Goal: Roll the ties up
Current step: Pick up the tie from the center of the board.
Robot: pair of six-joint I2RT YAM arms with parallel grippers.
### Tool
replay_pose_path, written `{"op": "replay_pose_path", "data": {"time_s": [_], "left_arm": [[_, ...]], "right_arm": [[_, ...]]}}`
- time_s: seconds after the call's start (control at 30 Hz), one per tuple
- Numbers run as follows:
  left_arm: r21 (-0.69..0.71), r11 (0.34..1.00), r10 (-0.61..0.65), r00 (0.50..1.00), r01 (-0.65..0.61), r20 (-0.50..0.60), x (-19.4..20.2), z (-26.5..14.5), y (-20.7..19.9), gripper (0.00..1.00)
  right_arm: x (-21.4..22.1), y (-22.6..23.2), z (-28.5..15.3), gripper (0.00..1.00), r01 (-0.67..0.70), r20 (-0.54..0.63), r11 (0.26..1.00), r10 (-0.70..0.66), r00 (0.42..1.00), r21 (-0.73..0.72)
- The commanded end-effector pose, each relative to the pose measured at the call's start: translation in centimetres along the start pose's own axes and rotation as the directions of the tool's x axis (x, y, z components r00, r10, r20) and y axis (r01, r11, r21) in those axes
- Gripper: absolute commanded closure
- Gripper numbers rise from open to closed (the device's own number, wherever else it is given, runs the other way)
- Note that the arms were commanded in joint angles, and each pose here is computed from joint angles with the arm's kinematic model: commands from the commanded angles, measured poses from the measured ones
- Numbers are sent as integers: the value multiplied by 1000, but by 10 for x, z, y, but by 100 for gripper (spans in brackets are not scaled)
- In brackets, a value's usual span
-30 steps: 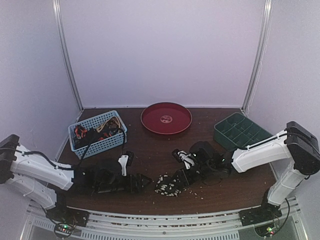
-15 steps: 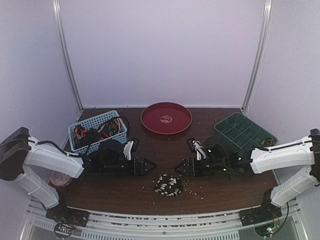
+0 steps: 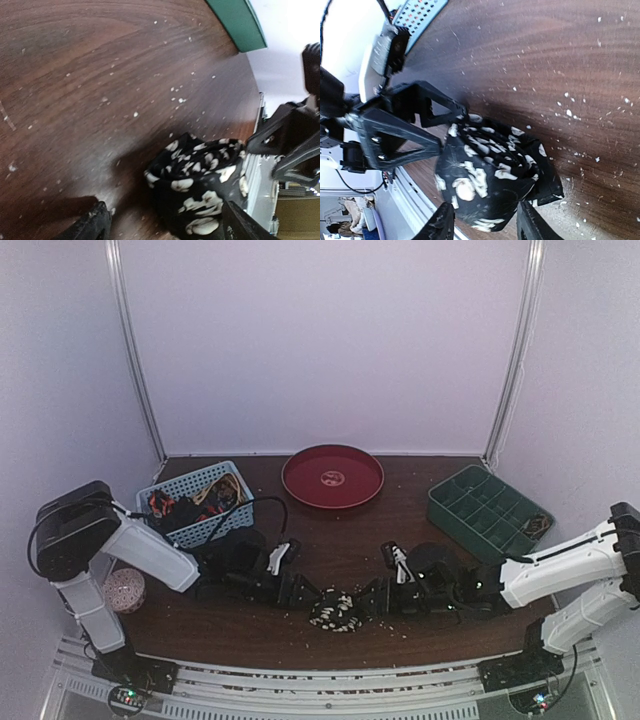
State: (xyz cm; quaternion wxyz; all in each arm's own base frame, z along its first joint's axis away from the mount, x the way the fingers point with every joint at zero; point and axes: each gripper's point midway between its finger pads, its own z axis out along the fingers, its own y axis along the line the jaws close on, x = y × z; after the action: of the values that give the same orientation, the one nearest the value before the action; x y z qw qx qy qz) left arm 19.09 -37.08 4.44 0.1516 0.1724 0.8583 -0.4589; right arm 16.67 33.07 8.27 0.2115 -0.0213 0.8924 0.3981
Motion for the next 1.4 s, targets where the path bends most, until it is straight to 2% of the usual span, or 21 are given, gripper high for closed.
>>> {"op": "replay_pose_path", "data": {"time_s": [0.0,0.33,0.87,1.27,1.37], "left_arm": [[133,991,-16,1000,15,9,-8,7,-24,22],[197,979,-58,998,59,-12,5,13,-35,21],[196,974,-105,993,112,-44,10,28,-38,22],[200,968,-124,983,150,-134,22,44,-42,32],[196,970,-120,983,146,-137,23,45,-41,40]], "right_arm": [[5,-8,11,59,-30,3,1000,30,1000,5],[22,-32,26,75,-12,-34,999,13,999,48],[29,-45,31,78,32,-40,998,-30,999,49],[29,-46,34,78,79,-36,996,-77,996,44],[28,-47,34,79,86,-30,995,-84,996,48]]}}
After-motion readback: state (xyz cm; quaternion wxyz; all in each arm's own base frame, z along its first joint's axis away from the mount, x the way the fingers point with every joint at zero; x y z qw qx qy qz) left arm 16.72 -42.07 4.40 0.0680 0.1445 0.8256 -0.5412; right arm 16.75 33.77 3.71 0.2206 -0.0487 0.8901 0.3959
